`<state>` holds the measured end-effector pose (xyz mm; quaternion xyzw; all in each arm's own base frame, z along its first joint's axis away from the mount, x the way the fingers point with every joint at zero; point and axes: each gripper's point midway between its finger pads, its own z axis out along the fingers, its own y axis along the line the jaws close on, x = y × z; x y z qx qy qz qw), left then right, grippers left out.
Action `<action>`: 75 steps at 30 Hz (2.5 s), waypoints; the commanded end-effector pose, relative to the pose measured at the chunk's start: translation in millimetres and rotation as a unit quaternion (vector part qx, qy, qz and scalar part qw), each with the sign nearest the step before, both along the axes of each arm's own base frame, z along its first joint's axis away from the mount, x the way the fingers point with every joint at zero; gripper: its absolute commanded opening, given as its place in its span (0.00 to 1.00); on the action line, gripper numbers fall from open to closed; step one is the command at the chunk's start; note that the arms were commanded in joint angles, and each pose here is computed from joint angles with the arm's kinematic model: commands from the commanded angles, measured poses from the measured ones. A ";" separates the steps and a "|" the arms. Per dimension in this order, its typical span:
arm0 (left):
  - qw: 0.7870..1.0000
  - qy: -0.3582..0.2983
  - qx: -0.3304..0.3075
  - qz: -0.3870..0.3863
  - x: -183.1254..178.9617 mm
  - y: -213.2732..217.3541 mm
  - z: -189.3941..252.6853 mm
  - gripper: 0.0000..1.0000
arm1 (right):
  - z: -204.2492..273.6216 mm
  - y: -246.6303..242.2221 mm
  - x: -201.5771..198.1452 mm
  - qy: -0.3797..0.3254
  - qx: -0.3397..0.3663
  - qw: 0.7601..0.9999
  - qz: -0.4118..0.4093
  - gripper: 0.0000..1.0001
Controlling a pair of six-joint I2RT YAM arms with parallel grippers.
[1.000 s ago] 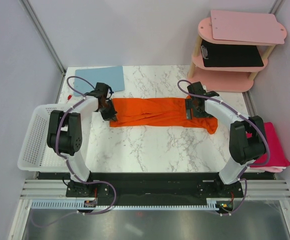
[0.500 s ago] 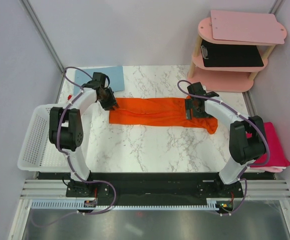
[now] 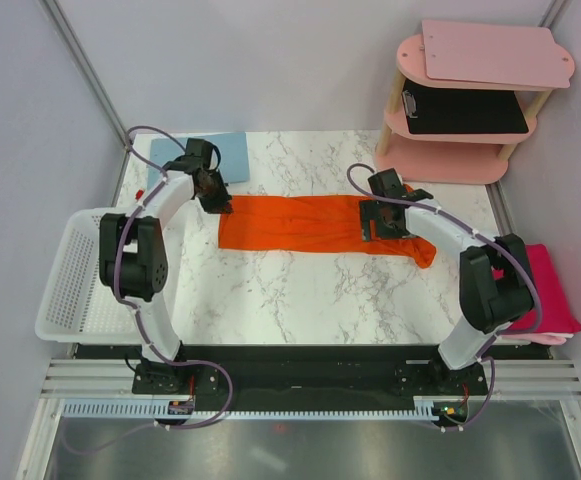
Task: Fold and stack the t-shirts
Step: Rotate the tshirt 90 degrees
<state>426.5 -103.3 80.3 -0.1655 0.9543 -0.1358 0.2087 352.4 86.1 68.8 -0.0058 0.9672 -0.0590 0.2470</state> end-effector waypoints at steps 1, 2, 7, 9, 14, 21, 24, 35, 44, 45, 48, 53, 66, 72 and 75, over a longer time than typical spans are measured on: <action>0.996 -0.071 0.032 -0.041 24.9 -14.3 39.8 0.02 | 7.6 47.8 15.7 -0.028 0.052 0.997 0.045 0.59; 0.996 -0.071 0.045 -0.043 31.6 -15.1 36.3 0.02 | 6.1 58.9 15.8 -0.023 0.061 0.996 0.057 0.25; 0.995 -0.041 0.067 -0.056 39.2 -19.1 12.1 0.02 | 2.1 80.5 33.8 -0.030 0.065 0.996 0.058 0.00; 0.995 -0.030 0.072 -0.061 42.4 -20.5 1.0 0.02 | -3.3 78.7 43.4 -0.030 0.050 0.997 0.051 0.00; 0.994 -0.010 0.089 -0.065 50.6 -18.4 -16.1 0.02 | -28.4 68.1 53.9 -0.014 0.002 0.999 0.032 0.00; 0.989 0.036 0.131 -0.054 49.8 -5.2 -41.1 0.02 | -50.7 64.6 59.0 -0.001 -0.020 0.999 0.026 0.00; 0.987 0.062 0.141 -0.048 38.0 0.1 -50.0 0.02 | -55.8 65.2 62.8 0.004 -0.028 0.999 0.036 0.00; 0.976 0.136 0.168 -0.025 -60.0 24.2 -56.1 0.02 | -51.9 68.2 88.2 0.004 -0.061 0.995 0.074 0.00; 0.961 0.170 0.201 -0.083 -137.4 12.7 -34.3 0.02 | -48.7 99.7 103.9 -0.003 -0.032 0.992 0.122 0.00; 0.958 0.174 0.207 -0.096 -144.6 6.3 -36.0 0.02 | -48.2 104.4 105.3 -0.005 -0.031 0.991 0.129 0.00; 0.951 0.188 0.220 -0.112 -164.3 -2.7 -46.1 0.02 | -44.1 123.9 111.4 -0.013 -0.027 0.987 0.160 0.00; 0.953 0.158 0.238 -0.104 -163.3 -8.1 -35.2 0.02 | -33.6 139.0 104.8 -0.018 -0.044 0.984 0.172 0.00; 0.962 0.040 0.255 -0.089 -58.2 -26.6 20.8 0.02 | 27.6 55.2 93.4 -0.077 -0.086 0.992 0.054 0.00; 0.957 0.067 0.267 -0.091 -28.4 -28.4 -15.1 0.02 | -13.8 15.4 99.7 -0.032 -0.086 0.996 0.007 0.00; 0.955 0.079 0.274 -0.083 -25.2 -20.0 -25.7 0.02 | -25.7 11.4 99.9 -0.021 -0.085 0.996 0.003 0.00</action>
